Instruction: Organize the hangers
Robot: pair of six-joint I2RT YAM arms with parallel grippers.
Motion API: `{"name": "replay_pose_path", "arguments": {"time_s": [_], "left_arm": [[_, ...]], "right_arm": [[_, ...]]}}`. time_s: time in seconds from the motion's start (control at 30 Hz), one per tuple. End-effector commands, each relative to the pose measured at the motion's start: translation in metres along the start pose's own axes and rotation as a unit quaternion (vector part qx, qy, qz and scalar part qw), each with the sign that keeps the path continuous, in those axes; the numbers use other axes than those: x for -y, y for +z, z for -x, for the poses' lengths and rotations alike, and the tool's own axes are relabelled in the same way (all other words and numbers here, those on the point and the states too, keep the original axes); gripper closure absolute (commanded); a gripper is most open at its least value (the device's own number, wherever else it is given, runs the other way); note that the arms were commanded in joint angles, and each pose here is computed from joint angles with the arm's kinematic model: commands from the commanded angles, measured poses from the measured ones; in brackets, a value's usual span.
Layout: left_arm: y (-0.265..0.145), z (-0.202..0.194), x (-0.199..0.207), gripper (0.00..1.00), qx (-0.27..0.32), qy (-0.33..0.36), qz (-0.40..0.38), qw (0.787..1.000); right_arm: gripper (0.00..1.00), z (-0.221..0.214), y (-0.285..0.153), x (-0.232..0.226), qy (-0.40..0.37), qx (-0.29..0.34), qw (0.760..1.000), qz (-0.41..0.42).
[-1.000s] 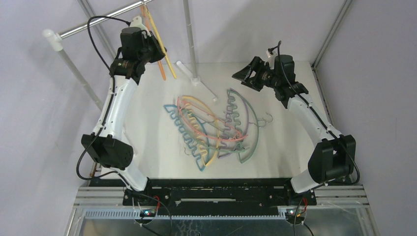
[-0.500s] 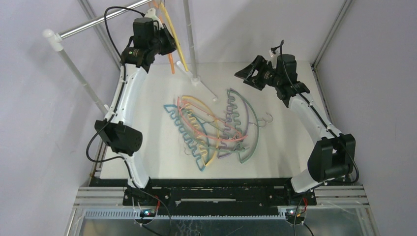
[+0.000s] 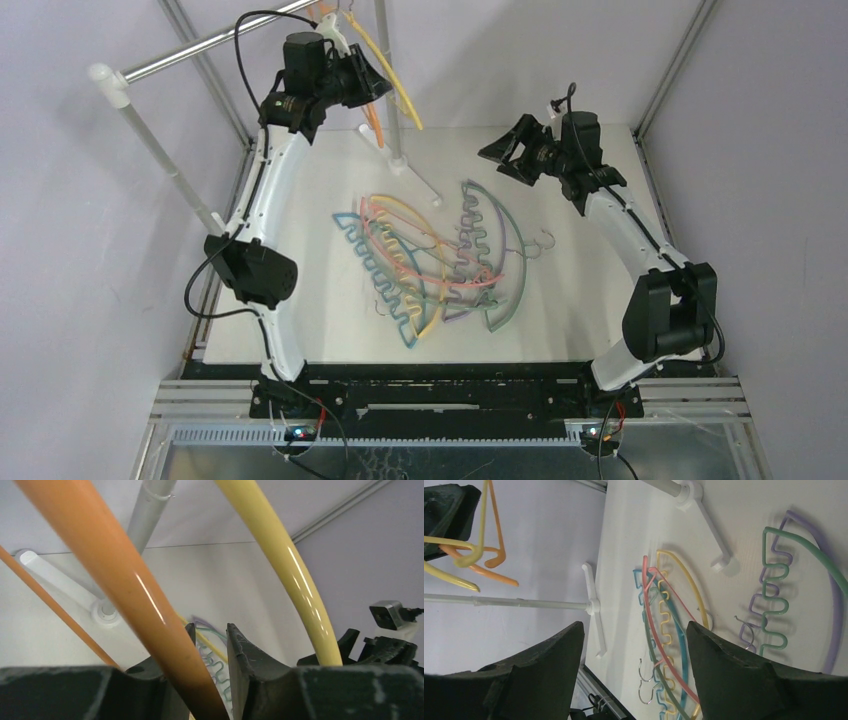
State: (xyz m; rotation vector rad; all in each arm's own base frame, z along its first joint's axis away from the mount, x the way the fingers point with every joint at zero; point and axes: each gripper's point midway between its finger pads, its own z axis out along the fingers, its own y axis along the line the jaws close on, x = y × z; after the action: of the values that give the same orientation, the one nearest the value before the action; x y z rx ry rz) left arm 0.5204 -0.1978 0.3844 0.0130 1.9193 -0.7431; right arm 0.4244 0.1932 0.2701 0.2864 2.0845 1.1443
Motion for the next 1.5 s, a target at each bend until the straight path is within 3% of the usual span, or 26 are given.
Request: {"name": "replay_pose_path", "arguments": {"time_s": [0.0, 0.07, 0.17, 0.23, 0.3, 0.87, 1.13, 1.3, 1.47], "left_arm": [[-0.018, 0.027, 0.028, 0.62, 0.038, 0.031, -0.048, 0.998], [-0.027, 0.03, 0.027, 0.57, 0.042, 0.031, -0.05, 0.997], [-0.04, 0.035, 0.027, 0.39, 0.047, 0.027, -0.056, 0.997], [-0.05, 0.038, 0.031, 0.15, 0.051, 0.028, -0.067, 0.996], [-0.055, 0.038, 0.034, 0.02, 0.052, 0.029, -0.077, 0.995], [-0.119, 0.03, 0.038, 0.01, 0.05, 0.059, -0.051, 0.996], [-0.168, 0.006, 0.034, 0.01, 0.054, 0.068, -0.026, 0.996], [-0.195, -0.025, 0.026, 0.01, 0.038, 0.062, -0.015, 0.997], [-0.202, -0.076, 0.008, 0.01, 0.009, 0.037, -0.003, 0.999]], "right_arm": [[0.17, 0.017, -0.004, -0.016, -0.017, 0.023, 0.999, 0.014], [0.16, 0.018, -0.004, -0.017, -0.021, 0.024, 0.999, 0.013], [0.14, 0.018, -0.004, -0.018, -0.025, 0.025, 0.999, 0.012], [0.14, 0.017, -0.005, -0.019, -0.028, 0.023, 0.999, 0.013], [0.13, 0.016, -0.005, -0.022, -0.032, 0.023, 0.999, 0.013], [0.13, -0.003, -0.006, -0.034, -0.069, 0.003, 0.998, 0.005], [0.13, -0.061, -0.01, -0.013, -0.16, -0.062, 0.982, -0.073], [0.14, -0.101, -0.008, 0.014, -0.179, -0.102, 0.971, -0.123], [0.24, -0.132, -0.001, 0.043, -0.166, -0.148, 0.964, -0.146]]}}
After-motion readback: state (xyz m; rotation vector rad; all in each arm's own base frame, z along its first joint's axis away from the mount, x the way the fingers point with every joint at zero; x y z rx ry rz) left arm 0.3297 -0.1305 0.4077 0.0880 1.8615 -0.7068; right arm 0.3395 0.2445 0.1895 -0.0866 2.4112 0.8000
